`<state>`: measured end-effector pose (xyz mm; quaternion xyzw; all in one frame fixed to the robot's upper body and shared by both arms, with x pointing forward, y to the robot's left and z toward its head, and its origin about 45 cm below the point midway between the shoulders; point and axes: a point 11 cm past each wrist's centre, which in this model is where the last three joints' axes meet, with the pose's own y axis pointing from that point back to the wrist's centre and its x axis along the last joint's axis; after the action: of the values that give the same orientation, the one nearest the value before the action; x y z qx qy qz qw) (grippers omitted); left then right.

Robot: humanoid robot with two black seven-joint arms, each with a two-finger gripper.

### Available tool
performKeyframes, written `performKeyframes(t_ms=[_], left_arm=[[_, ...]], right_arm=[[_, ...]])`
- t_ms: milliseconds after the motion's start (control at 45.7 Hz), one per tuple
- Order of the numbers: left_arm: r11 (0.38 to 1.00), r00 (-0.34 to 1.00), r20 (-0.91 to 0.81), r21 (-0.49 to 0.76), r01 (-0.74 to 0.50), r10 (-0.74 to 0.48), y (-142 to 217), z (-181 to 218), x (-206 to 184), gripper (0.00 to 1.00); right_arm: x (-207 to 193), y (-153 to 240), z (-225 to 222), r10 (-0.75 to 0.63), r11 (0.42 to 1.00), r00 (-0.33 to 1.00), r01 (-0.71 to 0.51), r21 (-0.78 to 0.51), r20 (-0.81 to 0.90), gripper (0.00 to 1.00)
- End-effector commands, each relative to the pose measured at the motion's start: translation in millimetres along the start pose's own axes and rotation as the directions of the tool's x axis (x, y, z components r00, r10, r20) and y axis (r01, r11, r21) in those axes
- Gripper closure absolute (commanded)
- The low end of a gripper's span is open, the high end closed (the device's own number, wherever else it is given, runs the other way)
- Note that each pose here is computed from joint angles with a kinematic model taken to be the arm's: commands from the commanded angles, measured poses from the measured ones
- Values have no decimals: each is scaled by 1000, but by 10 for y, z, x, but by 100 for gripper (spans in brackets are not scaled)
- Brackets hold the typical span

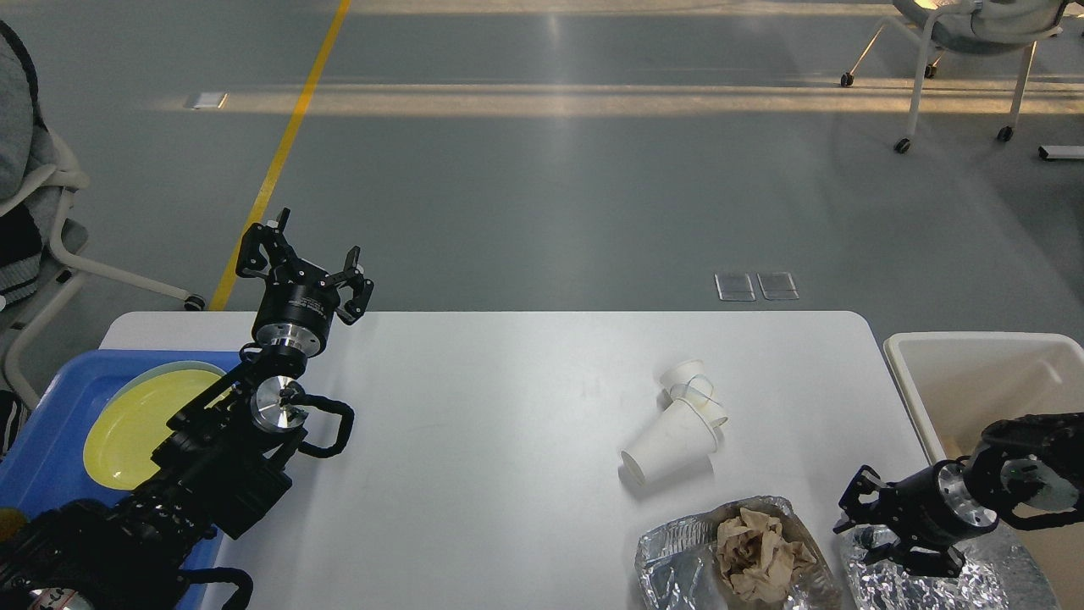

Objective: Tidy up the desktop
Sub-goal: 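Grasp the crumpled silver foil sheet with the right gripper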

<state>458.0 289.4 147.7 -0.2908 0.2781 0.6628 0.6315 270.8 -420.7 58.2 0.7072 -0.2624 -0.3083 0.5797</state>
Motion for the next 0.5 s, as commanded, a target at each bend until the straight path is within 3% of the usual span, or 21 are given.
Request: performKeyframes(t_ms=[0, 66, 153, 328, 481], left_arm=[[1000, 1000, 0, 0, 0, 0, -2, 1, -2, 0], [1000, 1000, 0, 0, 2, -2, -2, 1, -4, 0], [1000, 1000, 0, 0, 0, 0, -2, 1, -2, 0], [1000, 1000, 0, 0, 0, 0, -2, 1, -2, 0], [1000, 1000, 0, 0, 0, 0, -2, 1, -2, 0]], right_arm=[[6, -5, -8, 9, 1000, 1000, -9, 0, 0, 88], [6, -8, -12, 12, 1000, 1000, -12, 0, -2, 90], [-5, -10, -69, 10, 1000, 1000, -9, 7, -11, 100], [76, 131, -175, 27, 1000, 999, -26, 14, -42, 100], [327, 507, -214, 85, 996, 993, -85, 11, -82, 100]])
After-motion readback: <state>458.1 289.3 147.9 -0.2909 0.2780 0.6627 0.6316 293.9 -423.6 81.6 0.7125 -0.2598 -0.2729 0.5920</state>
